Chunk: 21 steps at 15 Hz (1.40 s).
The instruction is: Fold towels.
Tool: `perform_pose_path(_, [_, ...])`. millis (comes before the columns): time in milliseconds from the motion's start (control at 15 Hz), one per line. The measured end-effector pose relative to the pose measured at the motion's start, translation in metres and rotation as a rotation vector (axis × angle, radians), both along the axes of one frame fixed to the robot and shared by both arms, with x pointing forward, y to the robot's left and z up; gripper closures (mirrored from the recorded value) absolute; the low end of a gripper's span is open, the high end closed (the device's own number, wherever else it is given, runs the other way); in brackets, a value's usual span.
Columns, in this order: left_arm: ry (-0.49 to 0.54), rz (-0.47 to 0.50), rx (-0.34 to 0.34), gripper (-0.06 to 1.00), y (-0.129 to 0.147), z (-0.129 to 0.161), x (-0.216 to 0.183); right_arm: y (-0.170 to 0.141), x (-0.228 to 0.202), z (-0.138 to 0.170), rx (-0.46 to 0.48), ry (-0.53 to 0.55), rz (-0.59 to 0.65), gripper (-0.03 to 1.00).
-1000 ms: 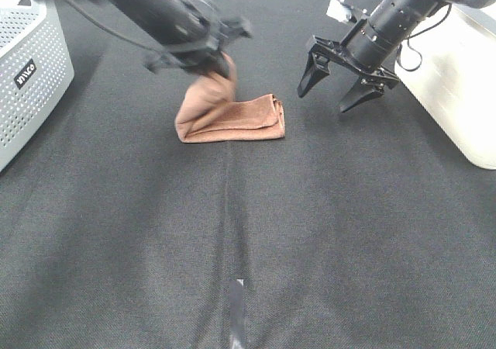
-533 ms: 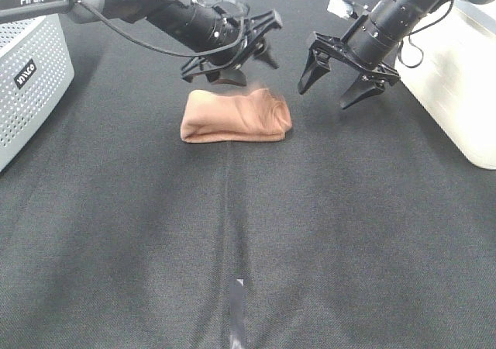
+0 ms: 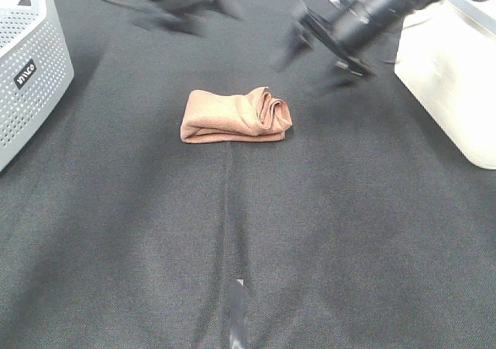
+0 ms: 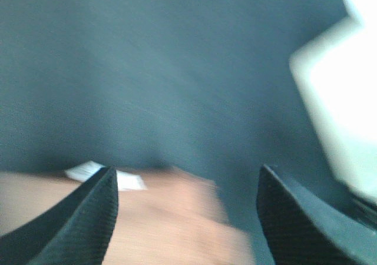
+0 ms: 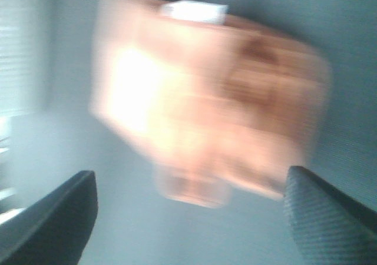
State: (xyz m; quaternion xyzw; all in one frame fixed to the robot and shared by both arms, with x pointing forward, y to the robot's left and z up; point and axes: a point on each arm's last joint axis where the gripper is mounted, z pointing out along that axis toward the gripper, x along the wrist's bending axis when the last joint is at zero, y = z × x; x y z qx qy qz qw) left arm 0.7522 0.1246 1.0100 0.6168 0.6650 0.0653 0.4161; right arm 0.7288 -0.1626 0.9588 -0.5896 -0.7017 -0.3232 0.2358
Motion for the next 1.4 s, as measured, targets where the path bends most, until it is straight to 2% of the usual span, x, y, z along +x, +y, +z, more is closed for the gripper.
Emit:
perform_pose_path(67, [0.018,0.018,0.036,0.3,0.018,0.0,0.003,0.019,-0.004,0.006,0.078,-0.027,0.046,0.16])
perform_pose_path(267, [0.093,0.058,0.079,0.3,0.057,-0.005,0.007,0.07,-0.016,0.002,0.2,-0.059,0.135,0.18])
perform_pose_path(333, [0.093,0.058,0.079,0.3,0.057,-0.005,0.007,0.07,-0.016,0.002,0.2,-0.059,0.135,0.18])
perform_pose_path(400, [0.127,0.062,0.091,0.3,0.066,-0.008,0.006,0.093,-0.02,-0.012,0.241,-0.066,0.155,0.18])
perform_pose_path(533, [0.139,0.058,0.101,0.3,0.067,-0.009,0.006,0.097,-0.019,-0.023,0.248,-0.057,0.154,0.18])
perform_pose_path(667, [0.151,0.053,0.112,0.3,0.068,-0.009,0.005,0.088,-0.013,-0.052,0.219,-0.024,0.133,0.18])
perform_pose_path(800, [0.15,0.053,0.117,0.3,0.068,-0.01,0.005,0.07,-0.006,-0.064,0.189,-0.004,0.105,0.19])
perform_pose_path(1000, [0.148,0.053,0.118,0.3,0.068,-0.009,0.005,0.041,0.003,-0.066,0.174,0.013,0.054,0.19])
perform_pose_path(1200, [0.147,0.053,0.12,0.3,0.068,-0.009,0.005,0.017,0.005,-0.067,0.142,0.036,0.063,0.19])
perform_pose_path(1400, [0.131,0.043,0.179,0.3,0.073,0.005,0.0,0.0,0.004,-0.043,0.074,0.015,0.084,0.19])
